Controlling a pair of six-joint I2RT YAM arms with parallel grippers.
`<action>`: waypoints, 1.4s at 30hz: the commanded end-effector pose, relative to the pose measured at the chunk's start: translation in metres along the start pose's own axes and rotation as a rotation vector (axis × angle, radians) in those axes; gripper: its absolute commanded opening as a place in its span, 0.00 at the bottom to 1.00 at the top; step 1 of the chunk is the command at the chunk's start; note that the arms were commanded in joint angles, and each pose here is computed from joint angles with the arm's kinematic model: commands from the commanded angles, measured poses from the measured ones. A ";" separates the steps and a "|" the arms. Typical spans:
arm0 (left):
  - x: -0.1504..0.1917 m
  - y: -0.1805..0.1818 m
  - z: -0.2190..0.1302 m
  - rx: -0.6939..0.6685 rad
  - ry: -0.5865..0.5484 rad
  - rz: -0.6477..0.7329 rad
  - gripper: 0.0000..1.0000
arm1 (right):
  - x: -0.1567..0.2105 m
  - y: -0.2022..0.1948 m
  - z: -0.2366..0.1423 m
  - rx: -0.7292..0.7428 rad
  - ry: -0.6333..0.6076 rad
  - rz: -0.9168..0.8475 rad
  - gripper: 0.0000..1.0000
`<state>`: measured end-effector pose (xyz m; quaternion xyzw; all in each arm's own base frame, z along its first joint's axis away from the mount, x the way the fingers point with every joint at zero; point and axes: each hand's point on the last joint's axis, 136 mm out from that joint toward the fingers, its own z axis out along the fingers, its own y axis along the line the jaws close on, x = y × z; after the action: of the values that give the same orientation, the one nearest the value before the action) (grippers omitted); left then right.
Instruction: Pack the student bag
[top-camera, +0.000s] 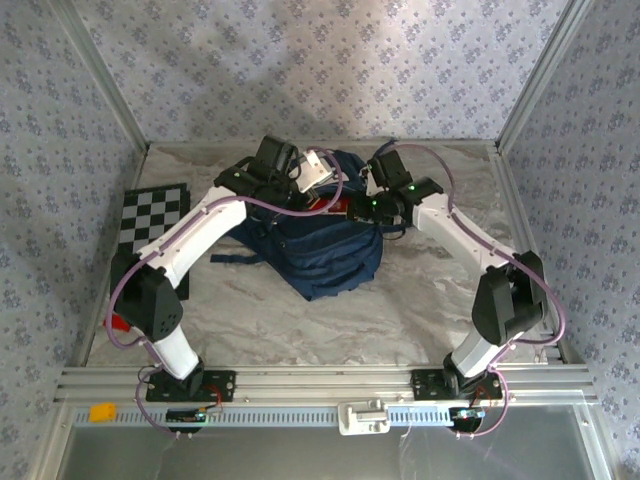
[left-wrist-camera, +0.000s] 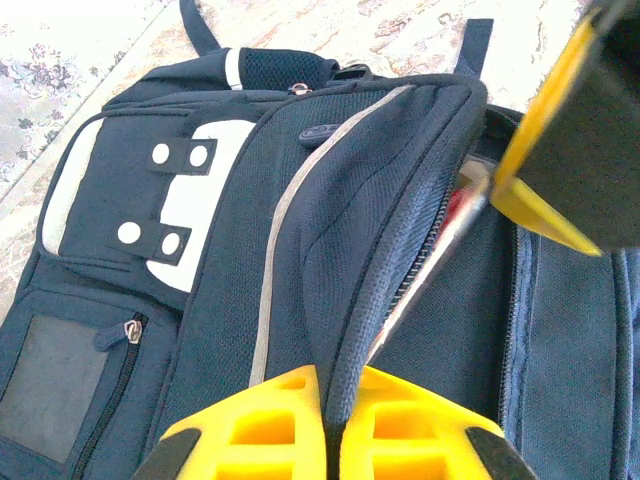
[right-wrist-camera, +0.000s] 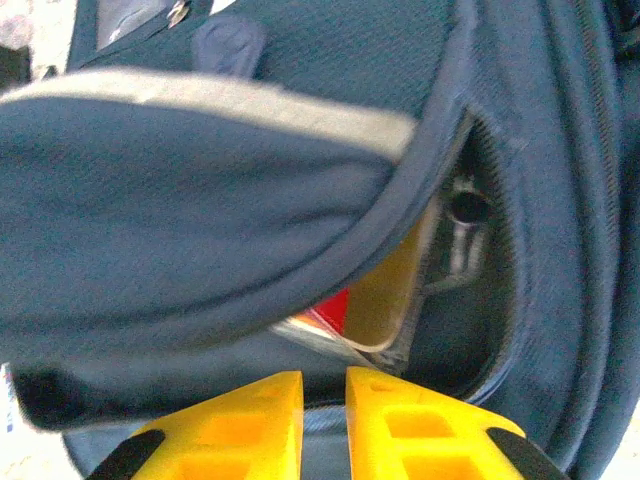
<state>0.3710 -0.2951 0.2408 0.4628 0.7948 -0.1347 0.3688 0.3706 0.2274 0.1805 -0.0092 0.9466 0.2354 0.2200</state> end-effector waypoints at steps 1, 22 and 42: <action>-0.042 -0.007 -0.039 0.012 -0.155 0.017 0.00 | -0.027 -0.007 0.005 0.060 -0.058 -0.051 0.18; -0.026 -0.013 -0.033 0.046 -0.112 -0.082 0.18 | -0.023 -0.022 -0.074 -0.070 -0.141 -0.010 0.29; 0.097 0.069 -0.039 -0.020 -0.208 -1.387 0.62 | 0.010 0.054 -0.019 -0.056 -0.038 0.051 0.45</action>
<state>0.3687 -0.1683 0.2180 -0.0762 0.8927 -0.3105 0.3175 0.3332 0.2682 0.2094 -0.0130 0.9371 0.2737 0.2163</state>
